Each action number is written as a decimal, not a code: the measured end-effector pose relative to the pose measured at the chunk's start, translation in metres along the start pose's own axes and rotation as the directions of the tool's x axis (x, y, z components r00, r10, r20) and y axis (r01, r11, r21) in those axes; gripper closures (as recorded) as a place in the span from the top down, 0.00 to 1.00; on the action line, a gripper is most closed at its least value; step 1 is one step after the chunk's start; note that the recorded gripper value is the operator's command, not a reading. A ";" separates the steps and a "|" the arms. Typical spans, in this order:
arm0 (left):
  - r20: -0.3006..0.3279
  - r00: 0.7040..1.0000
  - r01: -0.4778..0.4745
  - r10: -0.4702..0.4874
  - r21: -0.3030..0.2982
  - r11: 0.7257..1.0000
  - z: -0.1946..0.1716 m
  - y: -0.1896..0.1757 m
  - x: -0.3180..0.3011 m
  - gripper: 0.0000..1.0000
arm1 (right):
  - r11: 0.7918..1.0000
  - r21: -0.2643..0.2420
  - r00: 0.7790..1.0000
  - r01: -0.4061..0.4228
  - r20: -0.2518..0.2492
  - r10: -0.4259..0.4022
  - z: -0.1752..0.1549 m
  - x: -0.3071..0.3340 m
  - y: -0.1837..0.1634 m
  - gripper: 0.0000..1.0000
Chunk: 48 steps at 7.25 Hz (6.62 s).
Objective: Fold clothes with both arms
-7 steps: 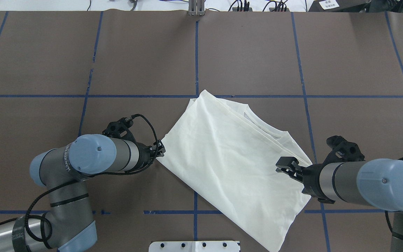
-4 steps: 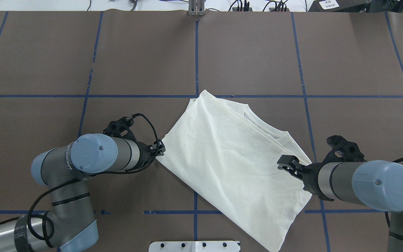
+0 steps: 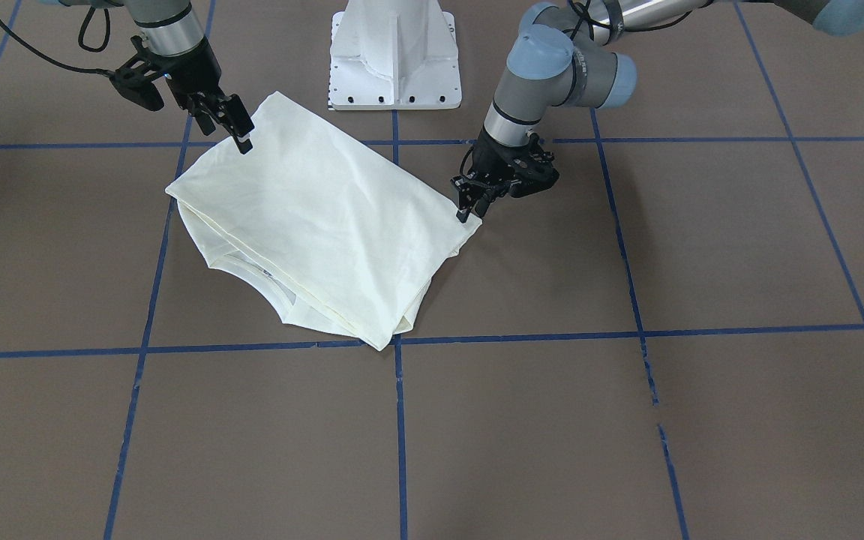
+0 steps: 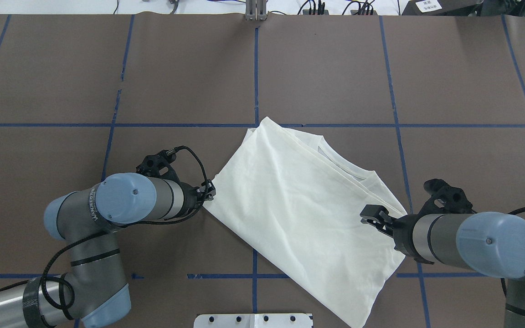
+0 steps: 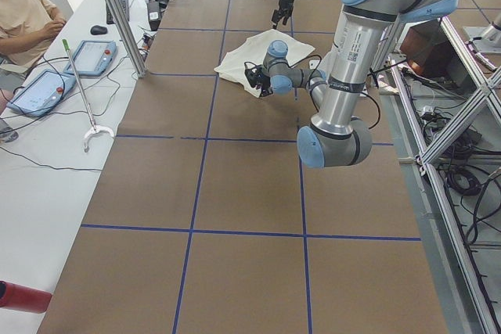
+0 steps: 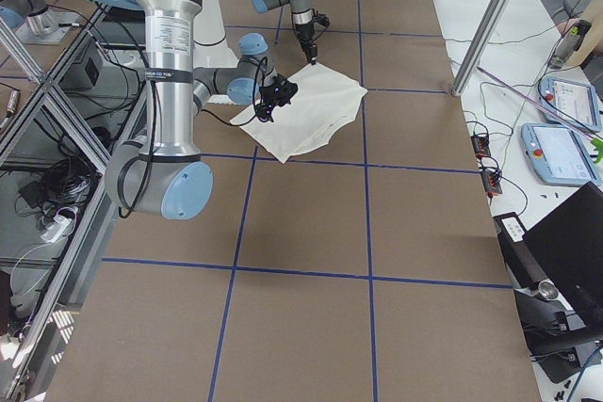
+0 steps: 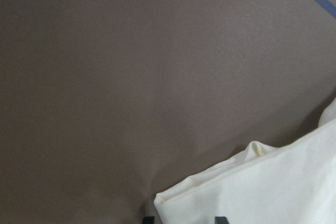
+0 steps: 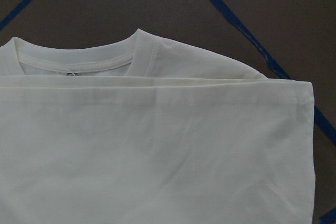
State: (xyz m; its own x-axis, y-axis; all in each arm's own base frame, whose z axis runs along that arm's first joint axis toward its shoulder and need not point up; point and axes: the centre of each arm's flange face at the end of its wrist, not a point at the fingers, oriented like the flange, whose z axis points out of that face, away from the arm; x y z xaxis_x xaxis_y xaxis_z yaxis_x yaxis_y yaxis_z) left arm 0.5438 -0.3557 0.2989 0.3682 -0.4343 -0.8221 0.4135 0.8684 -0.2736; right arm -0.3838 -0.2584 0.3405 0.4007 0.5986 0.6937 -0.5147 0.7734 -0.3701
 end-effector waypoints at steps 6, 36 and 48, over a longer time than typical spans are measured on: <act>0.036 0.998 -0.047 0.045 0.051 0.998 -0.003 -0.029 0.000 0.00 | 1.000 -0.003 1.000 0.002 -0.004 -0.002 0.004 0.000 0.003 1.00; -0.198 0.980 -0.007 0.001 -0.029 1.000 -0.075 -0.107 0.021 0.50 | 0.992 0.031 0.993 -0.119 0.030 0.118 0.070 -0.119 0.083 0.00; 0.096 0.990 0.117 -0.108 -0.092 0.989 -0.018 0.089 -0.057 0.00 | 0.994 0.011 0.994 -0.111 0.024 0.110 0.064 -0.108 0.091 0.00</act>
State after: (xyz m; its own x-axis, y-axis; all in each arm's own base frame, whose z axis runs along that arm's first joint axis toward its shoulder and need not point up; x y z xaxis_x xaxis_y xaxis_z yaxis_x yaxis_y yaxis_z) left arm 0.5444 -0.2495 0.3121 0.3998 -0.5463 -0.7360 0.3749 0.8302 -0.4126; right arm -0.5225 -0.2657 0.2710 0.3234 0.6752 0.6630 -0.5644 0.6999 -0.4376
